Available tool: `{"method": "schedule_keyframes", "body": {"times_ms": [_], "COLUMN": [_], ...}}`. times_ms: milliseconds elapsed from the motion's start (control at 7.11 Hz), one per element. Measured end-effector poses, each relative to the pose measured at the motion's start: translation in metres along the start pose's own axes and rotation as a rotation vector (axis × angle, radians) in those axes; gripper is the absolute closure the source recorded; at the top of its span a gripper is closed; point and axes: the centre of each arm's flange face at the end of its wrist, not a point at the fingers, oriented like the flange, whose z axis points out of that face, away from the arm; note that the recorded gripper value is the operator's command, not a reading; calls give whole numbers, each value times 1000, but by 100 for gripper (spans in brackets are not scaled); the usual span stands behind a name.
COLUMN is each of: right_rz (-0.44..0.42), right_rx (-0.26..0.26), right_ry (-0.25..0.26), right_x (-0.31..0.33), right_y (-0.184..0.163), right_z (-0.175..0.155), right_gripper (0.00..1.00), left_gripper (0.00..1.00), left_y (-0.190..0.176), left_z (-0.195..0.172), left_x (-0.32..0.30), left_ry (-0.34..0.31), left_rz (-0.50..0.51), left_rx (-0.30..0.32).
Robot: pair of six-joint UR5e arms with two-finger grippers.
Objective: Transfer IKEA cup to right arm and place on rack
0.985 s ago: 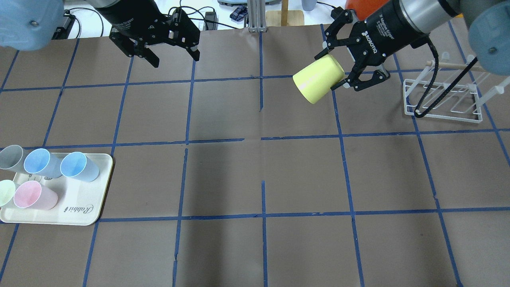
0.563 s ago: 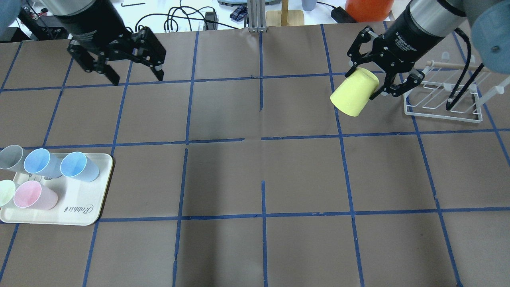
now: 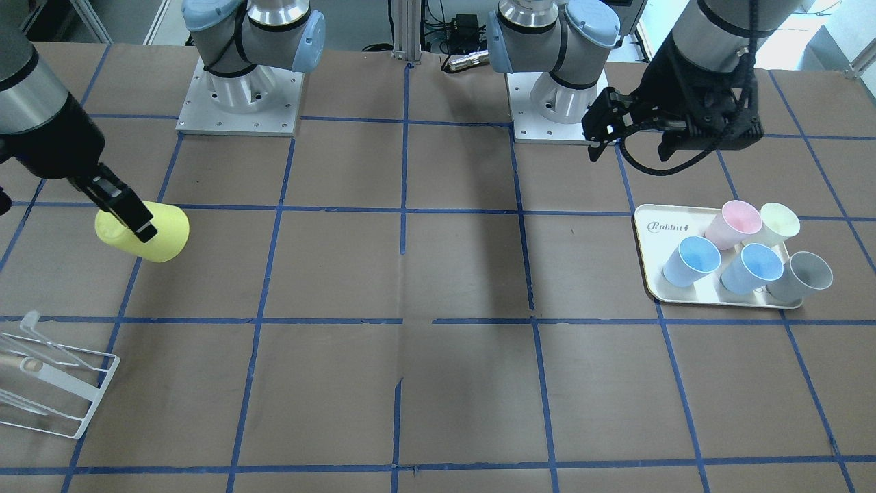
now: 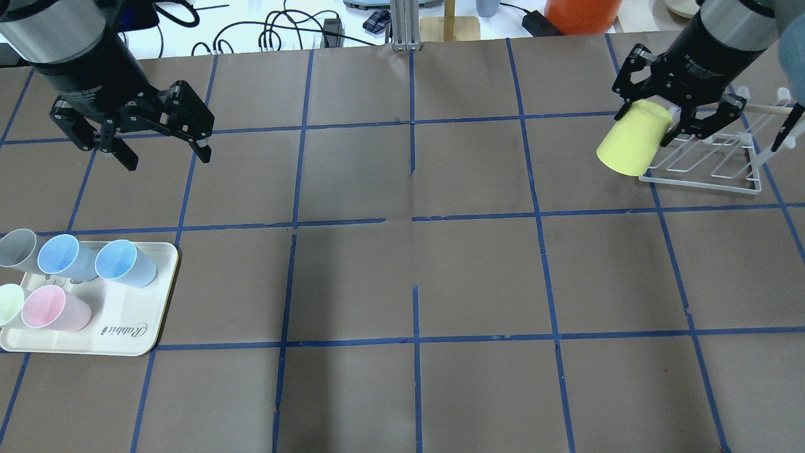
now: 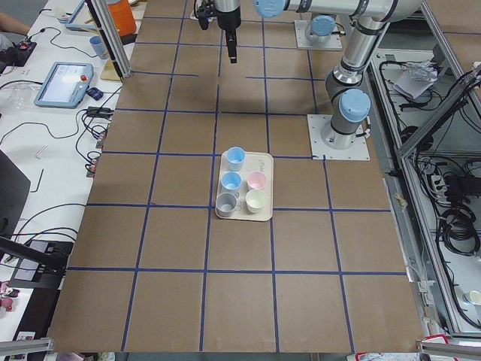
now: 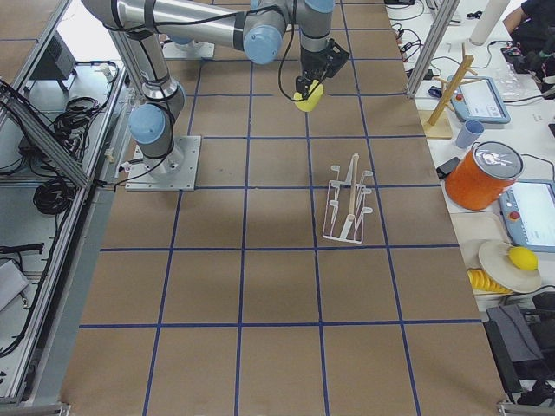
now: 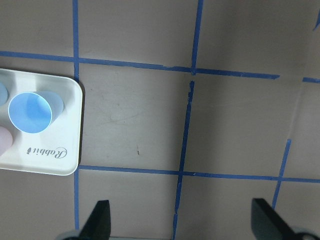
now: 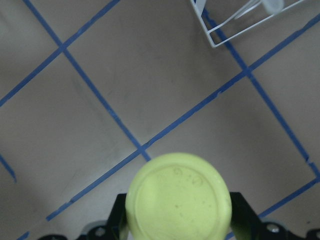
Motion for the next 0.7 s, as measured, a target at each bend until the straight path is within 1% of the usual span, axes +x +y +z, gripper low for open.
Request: {"method": "schedule_keyframes", "body": {"times_ms": [141,281,563,704], "right_rz": [-12,-6,-17,-21], "right_rx": [41,73,153,181], "right_ry": [35,50,48,44], "right_x": [17,33,49,49], "right_y": [-16,-37,-79,-92], "right_z": [-1,4,23,33], "right_gripper": [100,100,100,100], "left_gripper": [0,0,0,0], "left_y": [-1,-1,-2,-2], "left_z": [10,16,23,23], "left_x": [7,10,12,11], "left_ry": [-11,-16,-9,-9], "left_rz": [19,25,25,26], "left_rx": [45,71,82,84]}}
